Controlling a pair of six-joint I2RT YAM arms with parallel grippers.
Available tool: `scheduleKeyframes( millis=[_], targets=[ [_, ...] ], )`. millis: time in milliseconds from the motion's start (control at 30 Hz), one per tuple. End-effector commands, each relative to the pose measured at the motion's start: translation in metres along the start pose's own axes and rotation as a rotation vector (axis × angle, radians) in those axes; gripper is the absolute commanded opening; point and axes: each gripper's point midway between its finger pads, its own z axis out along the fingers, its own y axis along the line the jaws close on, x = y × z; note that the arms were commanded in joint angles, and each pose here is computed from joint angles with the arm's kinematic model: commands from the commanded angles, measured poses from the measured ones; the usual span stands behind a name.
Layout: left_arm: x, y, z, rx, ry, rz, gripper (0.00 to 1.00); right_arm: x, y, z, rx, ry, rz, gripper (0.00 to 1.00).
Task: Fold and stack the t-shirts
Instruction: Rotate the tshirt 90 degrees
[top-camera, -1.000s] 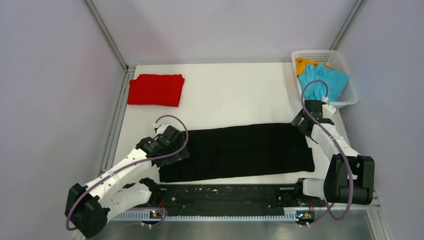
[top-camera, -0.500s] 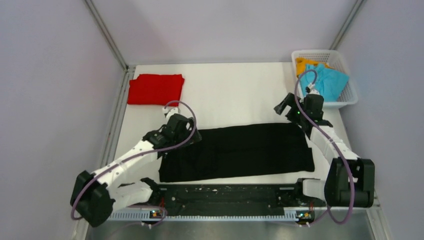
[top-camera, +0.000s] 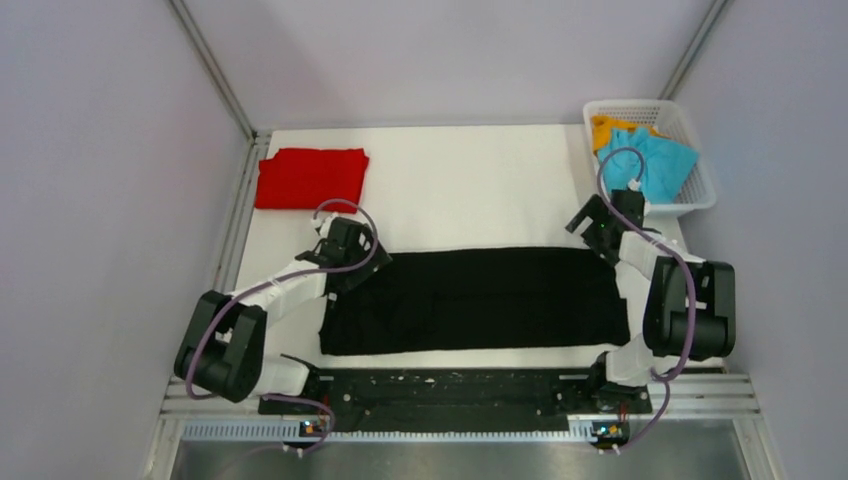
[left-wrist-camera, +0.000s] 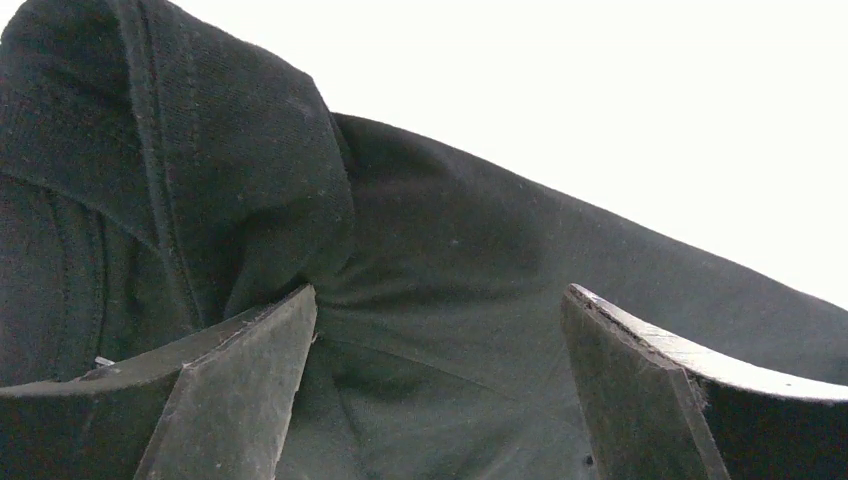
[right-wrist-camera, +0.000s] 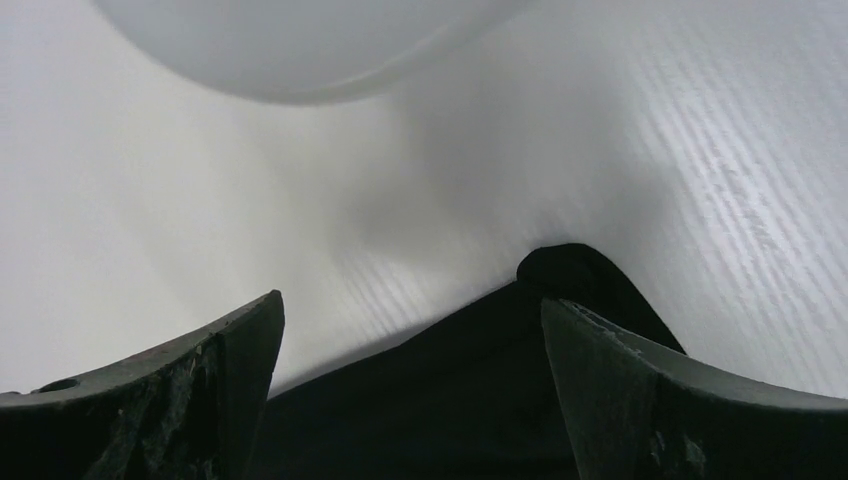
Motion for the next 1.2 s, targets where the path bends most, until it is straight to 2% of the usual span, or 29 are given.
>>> scheduleKeyframes(
  millis=[0, 133, 200, 267, 367, 433, 500, 600, 733, 833, 900, 1000, 1167],
  targets=[
    [0.014, 0.031, 0.029, -0.110, 0.068, -0.037, 0.99, -0.014, -0.061, -0.012, 0.312, -0.052, 0.028, 0.99],
    [0.001, 0.013, 0.047, -0.118, 0.087, -0.029, 0.98, -0.044, -0.092, -0.040, 0.442, -0.142, 0.086, 0.99],
    [-0.005, -0.012, 0.058, -0.074, 0.134, -0.030, 0.98, -0.051, -0.093, -0.052, 0.439, -0.171, 0.112, 0.99],
    [-0.018, -0.068, 0.072, 0.078, 0.187, -0.037, 0.95, -0.049, -0.075, -0.055, 0.326, -0.173, 0.115, 0.99],
    [-0.036, -0.136, 0.097, 0.264, 0.247, -0.057, 0.91, -0.047, -0.029, -0.056, 0.056, -0.163, 0.102, 0.98],
    [-0.053, -0.176, 0.115, 0.342, 0.262, -0.075, 0.91, -0.039, 0.005, -0.061, -0.077, -0.140, 0.041, 0.98],
    [-0.075, -0.210, 0.134, 0.403, 0.232, -0.103, 0.91, -0.024, 0.033, -0.064, -0.128, -0.117, -0.054, 0.98],
    [-0.105, -0.241, 0.176, 0.423, 0.156, -0.169, 0.91, 0.018, 0.066, -0.061, -0.208, -0.029, -0.174, 0.98],
    [-0.144, -0.281, 0.222, 0.500, 0.056, -0.292, 0.99, 0.079, 0.069, -0.057, -0.271, 0.161, -0.169, 0.98],
    [-0.166, -0.316, 0.237, 0.688, 0.009, -0.471, 0.99, 0.125, 0.072, -0.066, -0.326, 0.304, -0.230, 0.98],
    [-0.168, -0.325, 0.248, 0.795, -0.014, -0.594, 0.99, 0.152, 0.073, -0.074, -0.357, 0.388, -0.288, 0.98],
    [-0.166, -0.326, 0.269, 0.748, -0.074, -0.641, 0.99, 0.184, 0.078, -0.088, -0.406, 0.483, -0.346, 0.98],
    [-0.179, -0.328, 0.270, 0.712, -0.264, -0.656, 0.99, 0.241, 0.109, -0.121, -0.532, 0.646, -0.480, 0.98]
  ],
)
